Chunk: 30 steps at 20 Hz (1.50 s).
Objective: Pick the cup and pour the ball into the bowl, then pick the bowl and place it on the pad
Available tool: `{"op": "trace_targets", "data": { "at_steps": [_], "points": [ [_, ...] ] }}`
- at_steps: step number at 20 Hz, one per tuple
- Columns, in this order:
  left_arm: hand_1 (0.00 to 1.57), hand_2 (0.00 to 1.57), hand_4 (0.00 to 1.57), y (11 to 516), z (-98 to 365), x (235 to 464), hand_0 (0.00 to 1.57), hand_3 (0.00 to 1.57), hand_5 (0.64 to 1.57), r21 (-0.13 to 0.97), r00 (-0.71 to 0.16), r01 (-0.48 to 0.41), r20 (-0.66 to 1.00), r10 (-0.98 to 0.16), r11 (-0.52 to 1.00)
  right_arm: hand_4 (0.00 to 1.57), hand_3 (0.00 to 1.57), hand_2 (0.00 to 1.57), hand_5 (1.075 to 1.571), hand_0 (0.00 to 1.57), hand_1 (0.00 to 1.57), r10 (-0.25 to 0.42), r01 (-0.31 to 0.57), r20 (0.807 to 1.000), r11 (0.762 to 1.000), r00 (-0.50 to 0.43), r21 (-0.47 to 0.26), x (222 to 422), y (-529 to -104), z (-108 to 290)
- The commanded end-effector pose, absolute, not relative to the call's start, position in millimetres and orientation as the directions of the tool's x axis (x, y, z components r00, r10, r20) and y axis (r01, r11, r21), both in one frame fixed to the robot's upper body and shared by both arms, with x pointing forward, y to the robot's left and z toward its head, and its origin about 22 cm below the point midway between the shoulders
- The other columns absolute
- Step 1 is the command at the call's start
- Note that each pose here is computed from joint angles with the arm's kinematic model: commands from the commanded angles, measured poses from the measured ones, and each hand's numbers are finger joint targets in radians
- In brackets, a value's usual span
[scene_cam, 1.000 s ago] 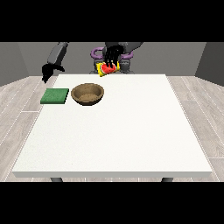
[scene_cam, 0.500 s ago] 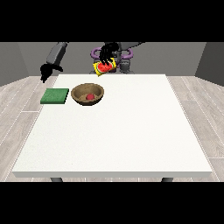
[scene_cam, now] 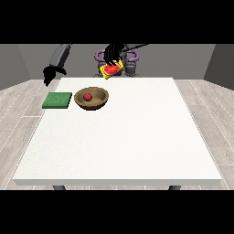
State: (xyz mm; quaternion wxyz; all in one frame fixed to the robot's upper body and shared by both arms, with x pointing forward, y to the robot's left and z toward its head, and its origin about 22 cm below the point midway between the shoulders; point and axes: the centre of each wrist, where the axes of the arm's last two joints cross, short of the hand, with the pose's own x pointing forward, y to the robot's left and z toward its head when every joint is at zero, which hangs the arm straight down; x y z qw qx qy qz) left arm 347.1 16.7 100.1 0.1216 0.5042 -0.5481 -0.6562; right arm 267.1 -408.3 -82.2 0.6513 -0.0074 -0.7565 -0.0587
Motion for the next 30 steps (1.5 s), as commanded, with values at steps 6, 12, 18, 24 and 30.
{"op": "trace_targets", "data": {
  "at_steps": [6, 12, 18, 24, 30],
  "points": [
    [0.0, 1.57, 0.88, 63, 146, 362, 0.0, 1.57, 1.55, 0.91, -0.437, -0.41, -0.255, -0.863, -0.062, 0.7, 0.28, 0.35, 1.562, 0.0, 0.0, -0.136, 0.158, 0.987, 0.976, -0.085, 0.149, 261, -423, -82],
    [1.55, 1.57, 1.18, 137, 90, 360, 1.55, 1.4, 1.556, 0.919, -0.458, -0.253, 0.161, -0.874, 0.302, 0.7, 0.29, 0.36, 1.566, 0.0, 0.0, -0.108, 0.205, 0.968, 0.966, -0.228, 0.156, 267, -459, -45],
    [1.29, 1.11, 1.43, 165, 34, 332, 1.29, 0.78, 1.571, 0.746, -0.536, -0.205, 0.456, -0.71, 0.634, 0.69, 0.19, 0.37, 1.549, 0.0, 0.0, -0.086, 0.261, 0.93, 0.947, -0.358, 0.188, 280, -478, -12],
    [0.97, 0.92, 1.21, 201, 43, 345, 0.97, 0.57, 1.545, 0.498, -0.656, -0.097, 0.62, -0.432, 0.862, 0.66, 0.27, 0.41, 1.552, 0.0, 0.0, -0.124, 0.289, 0.915, 0.925, -0.384, 0.247, 284, -473, -13],
    [0.0, 0.0, 0.0, 213, 15, 353, 0.0, 0.0, 0.642, 0.386, -0.596, 0.073, 0.756, -0.271, 0.919, 0.0, 0.0, 0.0, 1.569, 0.0, 0.0, -0.124, 0.201, 0.867, 0.948, -0.483, 0.248, 319, -454, 16]
  ]
}}
